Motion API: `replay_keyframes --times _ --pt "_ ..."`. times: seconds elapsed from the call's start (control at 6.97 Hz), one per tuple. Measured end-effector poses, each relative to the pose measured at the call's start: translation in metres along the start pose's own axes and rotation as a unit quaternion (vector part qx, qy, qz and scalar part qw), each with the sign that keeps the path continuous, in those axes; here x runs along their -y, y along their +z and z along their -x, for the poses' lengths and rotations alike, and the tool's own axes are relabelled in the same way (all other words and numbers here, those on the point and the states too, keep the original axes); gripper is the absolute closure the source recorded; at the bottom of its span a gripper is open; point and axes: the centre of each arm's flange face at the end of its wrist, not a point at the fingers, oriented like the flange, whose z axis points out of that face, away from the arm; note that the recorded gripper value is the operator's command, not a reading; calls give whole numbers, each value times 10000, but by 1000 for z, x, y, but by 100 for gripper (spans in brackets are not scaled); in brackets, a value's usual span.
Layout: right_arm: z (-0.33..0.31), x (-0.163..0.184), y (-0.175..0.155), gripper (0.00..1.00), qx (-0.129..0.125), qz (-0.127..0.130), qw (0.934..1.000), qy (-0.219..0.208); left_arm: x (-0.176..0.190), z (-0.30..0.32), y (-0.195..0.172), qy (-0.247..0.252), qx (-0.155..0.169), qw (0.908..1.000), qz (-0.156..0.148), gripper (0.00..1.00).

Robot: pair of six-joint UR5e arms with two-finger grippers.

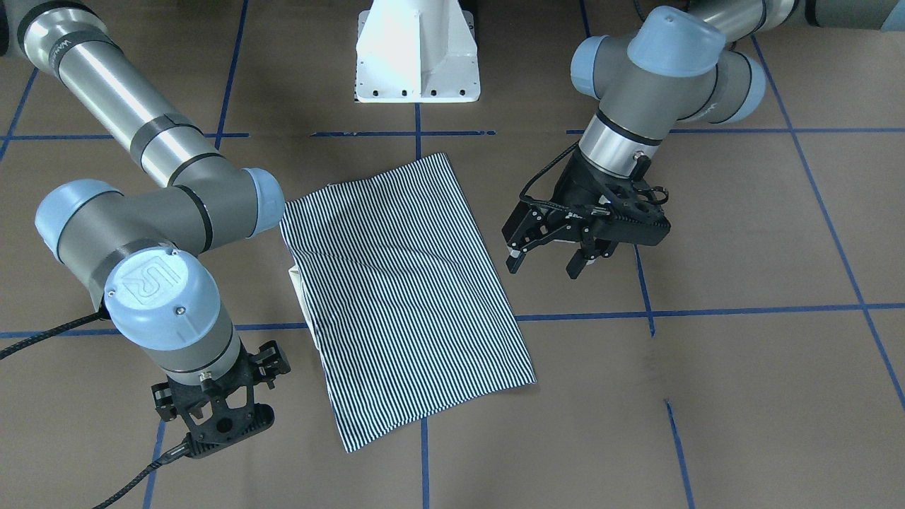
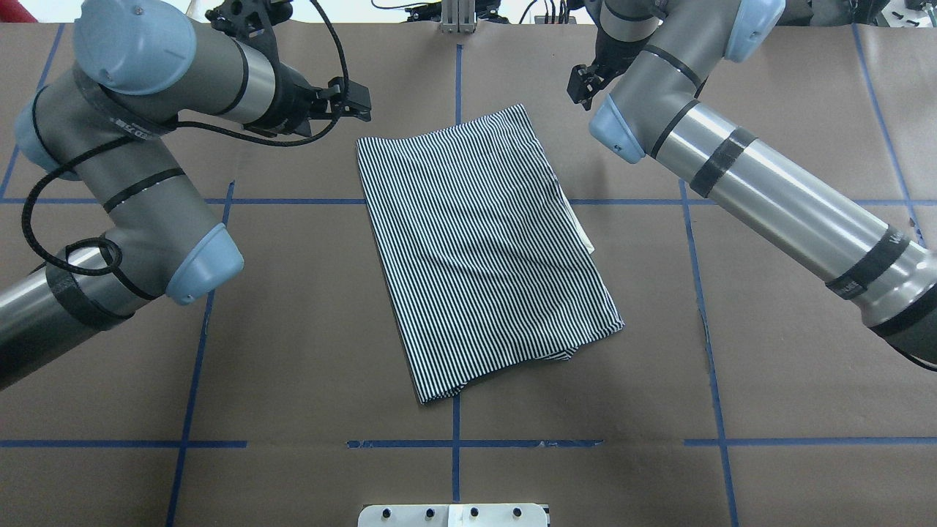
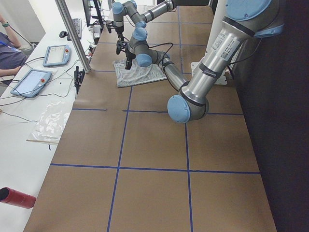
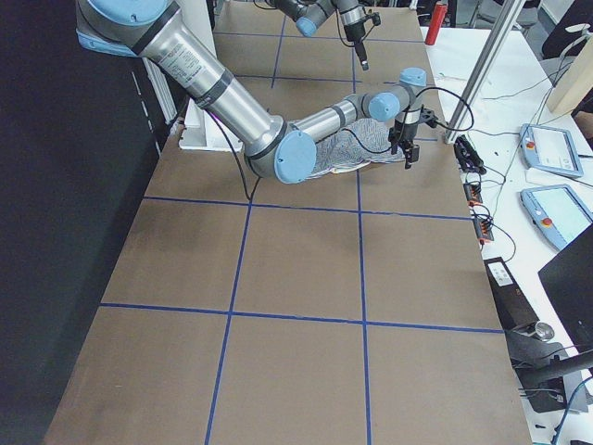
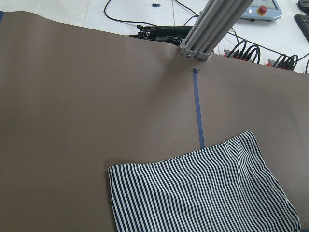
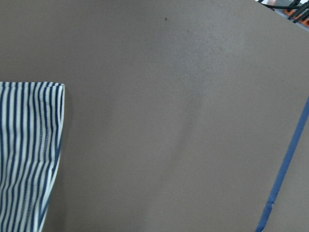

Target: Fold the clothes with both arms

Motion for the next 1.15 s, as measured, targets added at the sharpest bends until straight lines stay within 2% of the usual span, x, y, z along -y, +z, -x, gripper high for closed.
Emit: replay_keyframes --times 0.29,0.57,0.86,1.15 --pt "-9 -47 -22 0 308 28 9992 252 -62 -17 30 -809 101 9947 629 0" --pt "-18 -96 -39 0 453 145 9976 502 -134 -28 61 -1449 610 9809 1144 0" --pt "-13 -109 -49 0 555 159 9951 805 -200 -37 83 -1871 1066 9679 1298 0" --pt "-10 -111 -54 0 584 138 9943 877 -239 -42 92 -2127 1304 9588 1359 1"
